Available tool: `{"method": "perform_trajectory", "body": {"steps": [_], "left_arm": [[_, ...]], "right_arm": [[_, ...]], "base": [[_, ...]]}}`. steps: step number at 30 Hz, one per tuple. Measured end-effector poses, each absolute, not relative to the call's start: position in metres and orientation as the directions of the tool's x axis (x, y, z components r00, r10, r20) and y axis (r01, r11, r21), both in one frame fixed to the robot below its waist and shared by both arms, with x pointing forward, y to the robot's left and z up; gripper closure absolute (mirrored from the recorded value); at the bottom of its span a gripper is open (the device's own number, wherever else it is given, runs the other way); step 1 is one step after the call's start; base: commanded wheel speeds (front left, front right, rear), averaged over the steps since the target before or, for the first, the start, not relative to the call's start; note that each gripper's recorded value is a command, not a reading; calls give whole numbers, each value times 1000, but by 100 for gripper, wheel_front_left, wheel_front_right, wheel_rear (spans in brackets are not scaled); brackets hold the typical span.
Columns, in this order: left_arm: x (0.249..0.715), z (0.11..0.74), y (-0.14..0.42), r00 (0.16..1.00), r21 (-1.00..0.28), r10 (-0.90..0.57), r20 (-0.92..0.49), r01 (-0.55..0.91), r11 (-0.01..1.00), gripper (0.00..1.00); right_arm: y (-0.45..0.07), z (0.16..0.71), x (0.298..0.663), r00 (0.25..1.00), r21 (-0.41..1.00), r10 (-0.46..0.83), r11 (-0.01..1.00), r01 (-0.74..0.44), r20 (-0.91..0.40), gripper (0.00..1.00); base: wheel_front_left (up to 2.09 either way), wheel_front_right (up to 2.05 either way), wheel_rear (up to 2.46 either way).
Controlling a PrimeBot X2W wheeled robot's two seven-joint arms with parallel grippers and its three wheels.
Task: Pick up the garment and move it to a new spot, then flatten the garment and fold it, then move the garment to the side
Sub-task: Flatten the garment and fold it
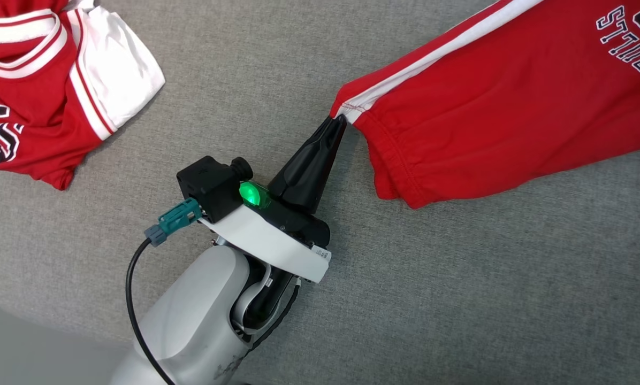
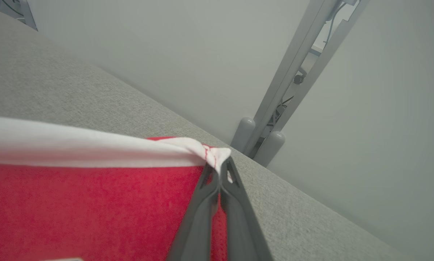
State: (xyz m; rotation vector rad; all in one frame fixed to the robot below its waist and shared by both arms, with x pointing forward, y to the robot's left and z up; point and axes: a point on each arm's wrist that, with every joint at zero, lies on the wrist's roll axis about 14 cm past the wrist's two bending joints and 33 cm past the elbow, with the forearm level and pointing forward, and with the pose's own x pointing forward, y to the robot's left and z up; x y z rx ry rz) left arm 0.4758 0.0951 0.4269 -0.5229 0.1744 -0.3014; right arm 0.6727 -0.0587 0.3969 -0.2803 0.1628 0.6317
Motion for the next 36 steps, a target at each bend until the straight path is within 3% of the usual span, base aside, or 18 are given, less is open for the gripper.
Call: {"method": "perform_trajectory", "body": {"steps": [3, 4, 6, 7, 8, 9, 16, 21, 36], "left_arm": [[477, 422, 100, 949, -514, -298, -104, 206, 833, 100], [477, 421, 102, 950, -511, -294, -108, 201, 836, 100], [478, 421, 101, 951, -510, -290, -107, 198, 837, 100], [479, 422, 100, 953, -509, -285, -105, 195, 838, 67], [479, 423, 100, 954, -505, -282, -103, 194, 841, 41], [480, 424, 101, 955, -503, -278, -101, 192, 843, 0], [479, 441, 115, 979, -448, -191, -67, 141, 883, 0], [469, 459, 138, 997, -353, -76, -35, 58, 934, 0], [409, 508, 168, 993, -153, 81, 81, -68, 986, 0]], "right_arm": [[-51, 387, 673, 782, -205, 568, 759, -618, -256, 99], [-50, 388, 674, 782, -204, 569, 759, -619, -255, 65], [-50, 390, 674, 783, -204, 568, 760, -618, -254, 30], [-50, 392, 674, 784, -204, 567, 761, -616, -253, 0], [-51, 395, 673, 786, -206, 566, 762, -614, -250, 0], [-52, 399, 673, 788, -206, 565, 764, -612, -244, 0], [-56, 451, 659, 811, -190, 571, 788, -585, -130, 0], [-61, 472, 629, 820, -162, 567, 804, -572, -78, 0], [-98, 497, 545, 910, 50, 414, 909, -413, -1, 0]], "base": [[0, 0, 0], [0, 0, 0], [0, 0, 0], [0, 0, 0], [0, 0, 0], [0, 0, 0], [0, 0, 0], [0, 0, 0], [0, 0, 0]]}}
